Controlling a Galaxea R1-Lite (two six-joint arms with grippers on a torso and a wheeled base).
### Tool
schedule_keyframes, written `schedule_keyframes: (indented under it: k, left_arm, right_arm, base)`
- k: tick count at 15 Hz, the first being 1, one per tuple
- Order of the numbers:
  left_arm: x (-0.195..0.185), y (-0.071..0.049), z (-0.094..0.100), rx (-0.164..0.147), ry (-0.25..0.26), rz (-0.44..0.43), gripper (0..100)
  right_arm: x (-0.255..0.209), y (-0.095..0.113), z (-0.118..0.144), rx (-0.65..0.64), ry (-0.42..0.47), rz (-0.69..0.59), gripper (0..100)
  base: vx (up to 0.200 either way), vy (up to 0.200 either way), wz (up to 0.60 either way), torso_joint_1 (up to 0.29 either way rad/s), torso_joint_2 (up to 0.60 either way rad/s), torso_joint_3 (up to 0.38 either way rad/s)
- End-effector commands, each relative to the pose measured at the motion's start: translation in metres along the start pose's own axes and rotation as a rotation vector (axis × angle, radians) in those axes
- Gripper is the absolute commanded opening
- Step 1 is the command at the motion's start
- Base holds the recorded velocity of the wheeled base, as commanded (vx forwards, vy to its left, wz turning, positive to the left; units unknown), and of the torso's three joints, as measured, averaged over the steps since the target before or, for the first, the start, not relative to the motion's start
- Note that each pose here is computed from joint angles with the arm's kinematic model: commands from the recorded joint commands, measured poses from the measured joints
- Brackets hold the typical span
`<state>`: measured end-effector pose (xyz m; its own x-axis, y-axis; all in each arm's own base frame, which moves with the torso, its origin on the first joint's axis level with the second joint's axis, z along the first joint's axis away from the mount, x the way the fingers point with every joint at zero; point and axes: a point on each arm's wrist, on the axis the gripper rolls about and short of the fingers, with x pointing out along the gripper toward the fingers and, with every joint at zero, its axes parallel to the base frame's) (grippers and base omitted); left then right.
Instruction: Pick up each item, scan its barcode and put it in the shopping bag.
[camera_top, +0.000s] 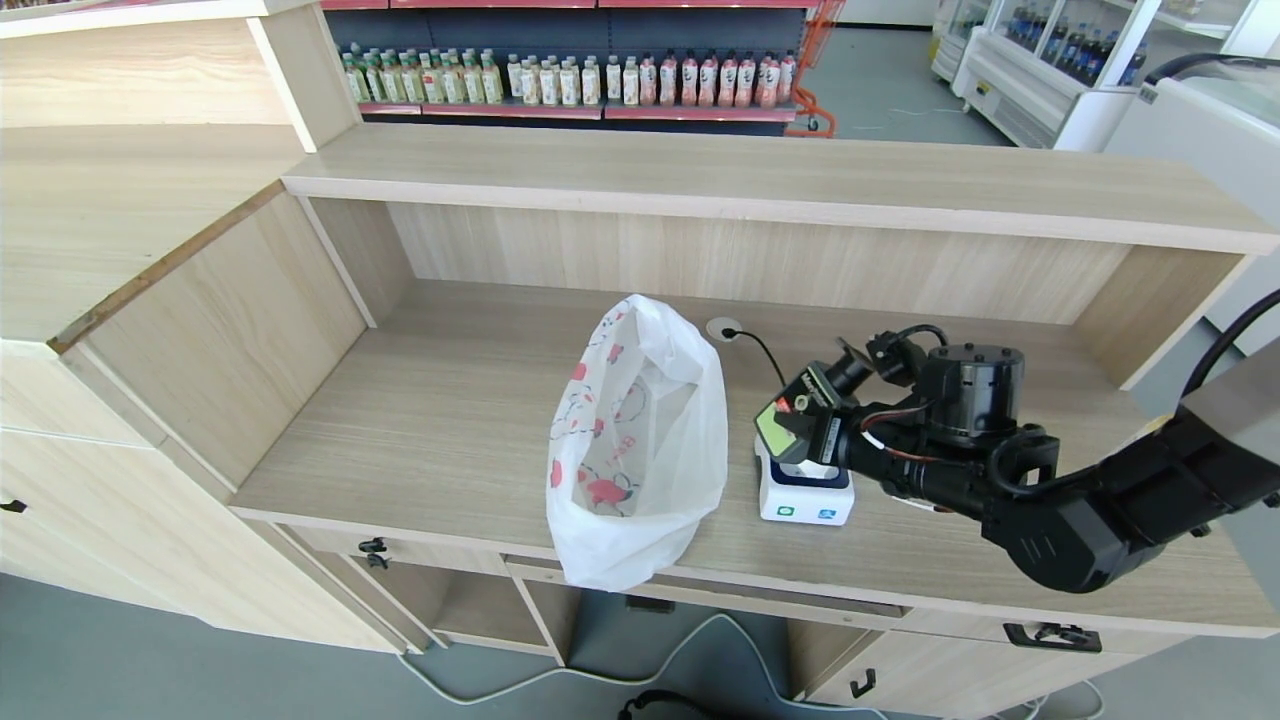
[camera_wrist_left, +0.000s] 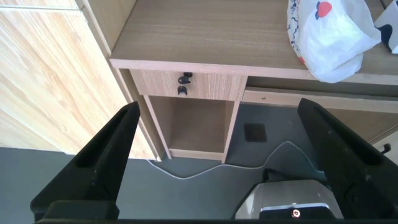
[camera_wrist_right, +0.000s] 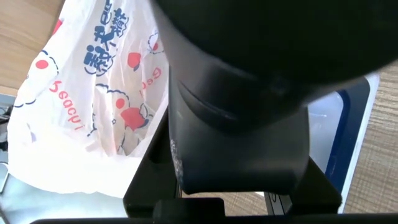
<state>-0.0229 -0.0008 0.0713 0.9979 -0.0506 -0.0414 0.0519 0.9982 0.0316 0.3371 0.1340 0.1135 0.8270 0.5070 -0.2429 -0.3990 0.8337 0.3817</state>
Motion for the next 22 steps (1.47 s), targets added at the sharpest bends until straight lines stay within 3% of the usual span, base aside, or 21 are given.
schedule_keyframes:
  k: [1, 14, 17, 19, 22]
  left_arm:
    - [0.000, 0.000, 0.000, 0.000, 0.000, 0.000, 100]
    - [0.000, 0.000, 0.000, 0.002, 0.000, 0.002, 100]
    - [0.000, 0.000, 0.000, 0.000, 0.000, 0.000, 100]
    - [0.000, 0.000, 0.000, 0.002, 0.000, 0.000, 100]
    - [0.000, 0.000, 0.000, -0.001, 0.000, 0.000, 100]
  right_arm:
    - [-0.001, 0.001, 0.001, -0.002, -0.005, 0.002, 0]
    - [-0.009, 0.008, 0.019, -0.035, -0.074, 0.021, 0]
    - [-0.057, 0.028, 0.053, -0.287, -0.229, 0.044, 0]
    - [-0.090, 0.046, 0.047, -0.396, -0.239, 0.079, 0]
    - [-0.101, 0.050, 0.036, -0.455, -0.215, 0.090, 0]
  base:
    - [0.000, 0.000, 0.00, 0.000, 0.00, 0.000]
    - [0.000, 0.000, 0.00, 0.000, 0.00, 0.000]
    - [0.000, 0.000, 0.00, 0.000, 0.00, 0.000]
    - [0.000, 0.000, 0.00, 0.000, 0.00, 0.000]
    - [0.067, 0.067, 0.00, 0.001, 0.00, 0.002]
